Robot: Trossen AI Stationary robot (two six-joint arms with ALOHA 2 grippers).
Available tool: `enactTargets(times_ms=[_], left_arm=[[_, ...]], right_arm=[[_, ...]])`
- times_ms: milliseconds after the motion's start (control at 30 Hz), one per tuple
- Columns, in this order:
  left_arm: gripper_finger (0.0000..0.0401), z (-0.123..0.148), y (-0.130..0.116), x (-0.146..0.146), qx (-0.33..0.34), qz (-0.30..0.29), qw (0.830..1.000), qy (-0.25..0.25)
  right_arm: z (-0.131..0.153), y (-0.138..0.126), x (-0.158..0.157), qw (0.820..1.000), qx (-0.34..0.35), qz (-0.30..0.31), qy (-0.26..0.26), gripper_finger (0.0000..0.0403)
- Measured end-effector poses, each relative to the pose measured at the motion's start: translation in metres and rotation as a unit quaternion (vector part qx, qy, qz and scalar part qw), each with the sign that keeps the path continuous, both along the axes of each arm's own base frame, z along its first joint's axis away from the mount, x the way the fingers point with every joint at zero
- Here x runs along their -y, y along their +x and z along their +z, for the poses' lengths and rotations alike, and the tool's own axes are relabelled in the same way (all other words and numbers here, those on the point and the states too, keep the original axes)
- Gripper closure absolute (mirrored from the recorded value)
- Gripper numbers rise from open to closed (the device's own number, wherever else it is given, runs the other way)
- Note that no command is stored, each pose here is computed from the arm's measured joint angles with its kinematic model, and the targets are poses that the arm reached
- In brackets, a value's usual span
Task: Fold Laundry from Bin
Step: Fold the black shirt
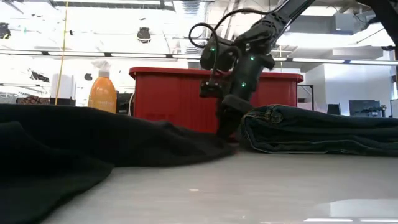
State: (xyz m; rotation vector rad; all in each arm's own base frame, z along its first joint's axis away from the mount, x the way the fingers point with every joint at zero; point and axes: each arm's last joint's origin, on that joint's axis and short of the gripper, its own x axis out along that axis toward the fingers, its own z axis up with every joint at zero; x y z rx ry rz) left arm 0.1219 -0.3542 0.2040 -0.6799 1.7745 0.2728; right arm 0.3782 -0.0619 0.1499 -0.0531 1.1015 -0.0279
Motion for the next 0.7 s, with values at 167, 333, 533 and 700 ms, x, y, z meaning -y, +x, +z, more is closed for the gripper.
enactTargets(times_ms=[167, 333, 533, 700], left_arm=[[0.0401, -0.001, -0.001, -0.004, 0.001, -0.014, 1.000, 0.020], [0.0401, -0.001, 0.002, -0.006, 0.011, -0.012, 0.999, 0.030], [0.0401, -0.002, 0.004, -0.008, 0.028, -0.005, 0.999, 0.041], [0.0401, -0.002, 0.004, -0.008, 0.027, 0.001, 0.999, 0.042]], right_arm=[[0.053, -0.003, -0.006, 0.999, -0.023, 0.012, -0.022, 0.0383], [0.130, -0.035, -0.027, 0.998, -0.036, 0.009, -0.043, 0.0388], [0.181, -0.108, -0.052, 0.991, -0.062, -0.109, 0.036, 0.0389], [0.159, -0.161, -0.088, 0.977, -0.106, -0.164, 0.084, 0.0389]])
